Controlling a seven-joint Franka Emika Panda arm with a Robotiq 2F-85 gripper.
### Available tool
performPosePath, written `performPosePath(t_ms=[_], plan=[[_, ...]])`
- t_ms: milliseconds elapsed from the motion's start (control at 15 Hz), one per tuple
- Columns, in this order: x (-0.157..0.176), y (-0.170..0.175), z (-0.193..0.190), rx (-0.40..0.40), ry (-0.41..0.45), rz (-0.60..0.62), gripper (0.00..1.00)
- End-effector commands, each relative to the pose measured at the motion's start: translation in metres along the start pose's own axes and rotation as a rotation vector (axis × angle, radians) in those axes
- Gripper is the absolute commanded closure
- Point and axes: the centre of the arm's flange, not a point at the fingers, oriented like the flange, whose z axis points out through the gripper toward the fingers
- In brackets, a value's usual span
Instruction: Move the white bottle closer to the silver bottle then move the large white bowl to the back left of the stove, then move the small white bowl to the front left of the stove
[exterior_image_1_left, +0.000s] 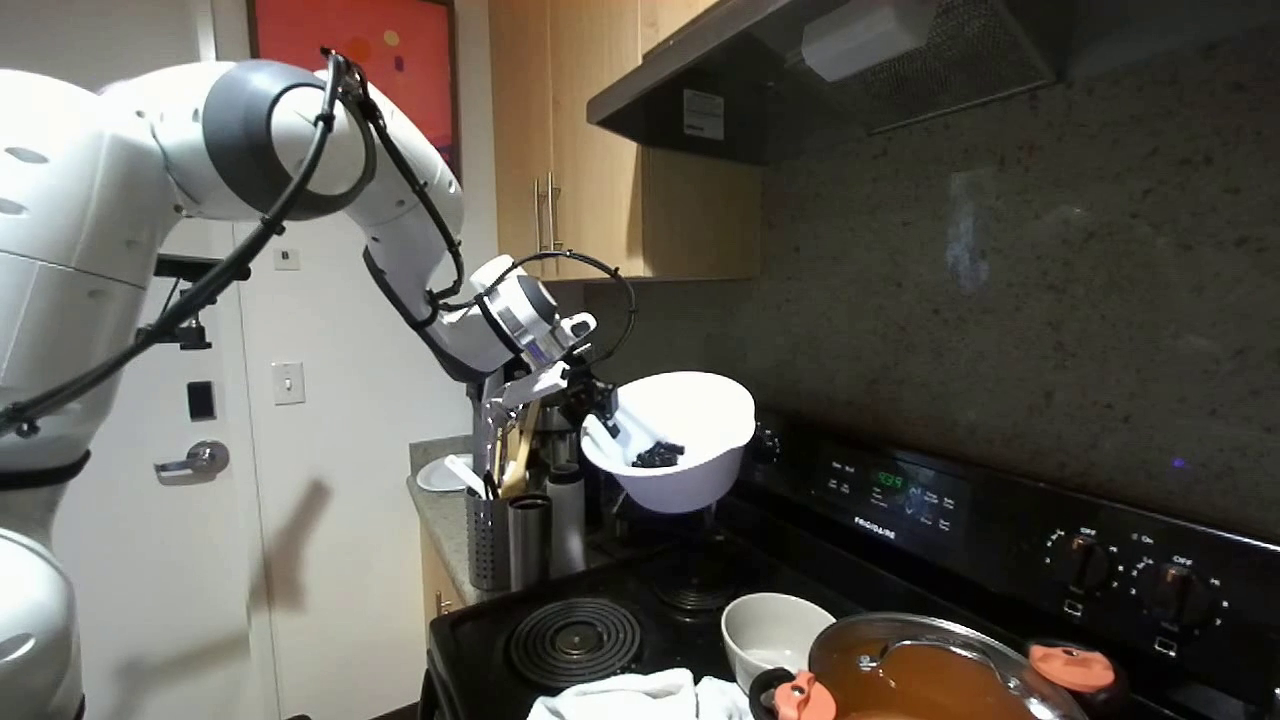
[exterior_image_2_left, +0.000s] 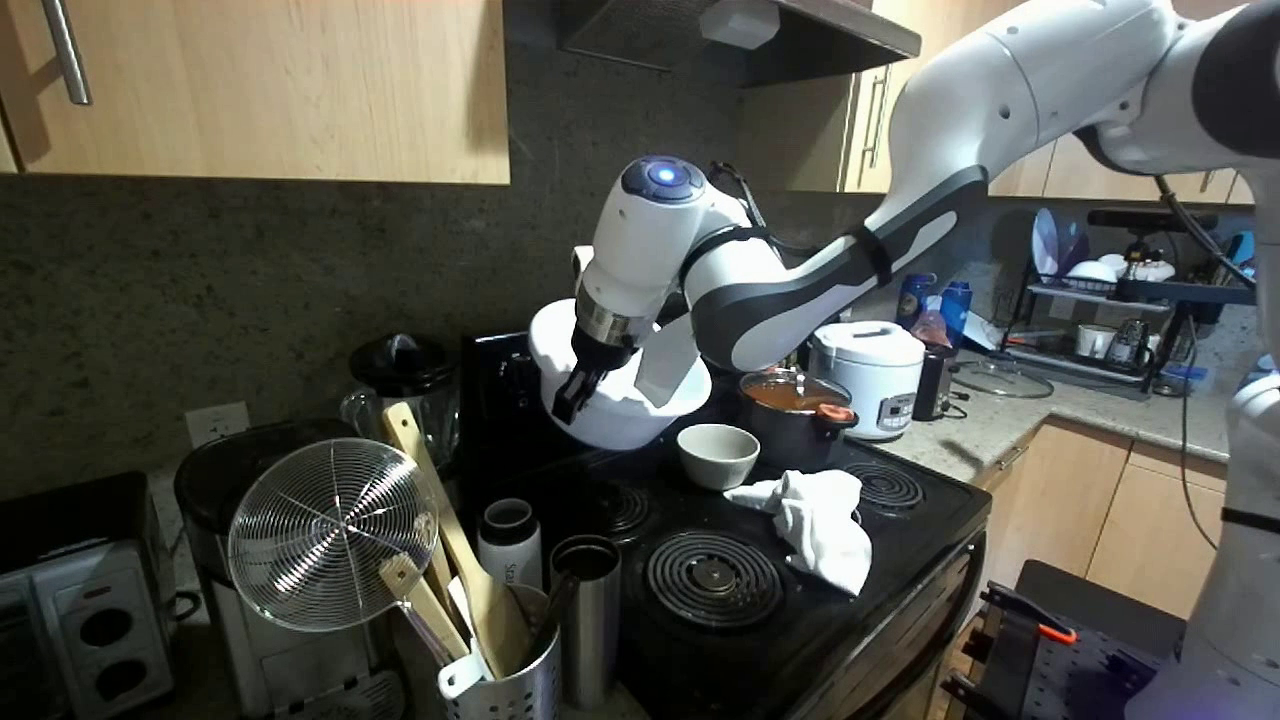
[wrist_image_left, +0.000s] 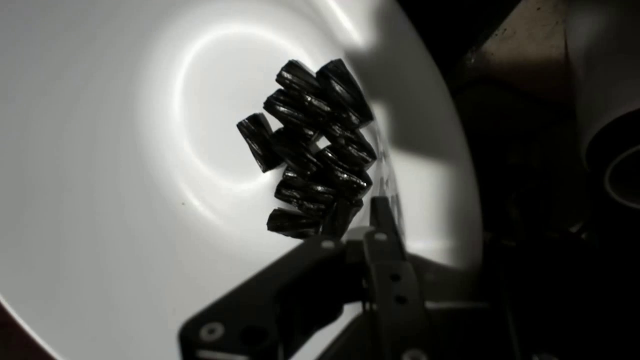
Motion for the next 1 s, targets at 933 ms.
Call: performPosePath(t_ms=[933], plan=[[0.014,-0.003,0.069,0.071,-0.192,-0.203,0.94]])
